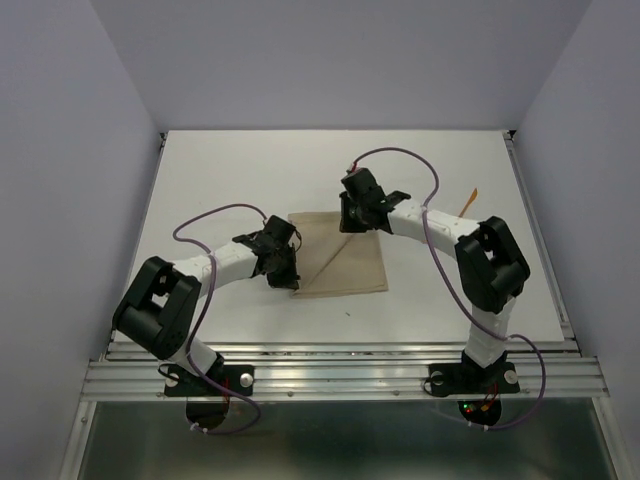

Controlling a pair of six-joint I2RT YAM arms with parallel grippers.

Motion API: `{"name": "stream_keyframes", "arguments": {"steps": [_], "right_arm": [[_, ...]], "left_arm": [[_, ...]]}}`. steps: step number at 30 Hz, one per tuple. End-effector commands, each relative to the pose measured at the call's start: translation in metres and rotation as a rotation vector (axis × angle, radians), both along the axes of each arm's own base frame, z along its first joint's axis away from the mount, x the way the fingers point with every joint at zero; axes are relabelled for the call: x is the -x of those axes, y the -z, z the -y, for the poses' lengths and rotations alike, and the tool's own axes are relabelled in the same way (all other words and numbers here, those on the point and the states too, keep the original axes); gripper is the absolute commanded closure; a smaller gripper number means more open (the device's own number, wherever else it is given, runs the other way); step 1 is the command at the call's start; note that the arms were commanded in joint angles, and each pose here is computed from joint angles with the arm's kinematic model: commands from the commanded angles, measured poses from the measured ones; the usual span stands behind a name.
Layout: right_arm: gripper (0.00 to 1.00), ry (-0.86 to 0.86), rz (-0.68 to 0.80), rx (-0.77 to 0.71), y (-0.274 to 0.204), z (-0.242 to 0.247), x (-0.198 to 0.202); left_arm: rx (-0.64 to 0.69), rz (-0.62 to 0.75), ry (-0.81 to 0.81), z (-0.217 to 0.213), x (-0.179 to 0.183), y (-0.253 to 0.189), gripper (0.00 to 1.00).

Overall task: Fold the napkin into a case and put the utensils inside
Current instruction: Smooth out the upper triangle-folded napkin at the center of the board.

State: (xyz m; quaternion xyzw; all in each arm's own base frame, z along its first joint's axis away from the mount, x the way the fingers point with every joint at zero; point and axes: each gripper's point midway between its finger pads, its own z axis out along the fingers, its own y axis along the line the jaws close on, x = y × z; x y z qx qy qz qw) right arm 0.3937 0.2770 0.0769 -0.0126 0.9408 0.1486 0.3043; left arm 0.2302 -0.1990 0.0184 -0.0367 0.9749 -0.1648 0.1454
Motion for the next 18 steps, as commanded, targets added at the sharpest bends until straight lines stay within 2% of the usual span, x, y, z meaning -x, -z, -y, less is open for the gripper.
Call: {"name": "stream_keyframes", "arguments": {"steps": [1, 7, 14, 18], "right_arm": [[0.77, -0.182, -0.008, -0.058, -0.008, -0.050, 0.054], [0.77, -0.313, -0.105, -0.156, 0.003, -0.088, 0.093], [0.76, -0.270, -0.128, -0.065, 0.036, -0.081, 0.081], [0.77, -0.230, -0.106, -0.042, 0.038, -0.075, 0.063]], "left_arm": [[-0.048, 0.031, -0.031, -0.012, -0.001, -0.007, 1.00], [-0.054, 0.026, -0.027, -0.013, -0.001, -0.004, 1.00], [-0.046, 0.018, -0.025, -0.013, 0.004, -0.002, 1.00], [-0.044, 0.018, -0.022, -0.014, 0.005, -0.001, 1.00]]}}
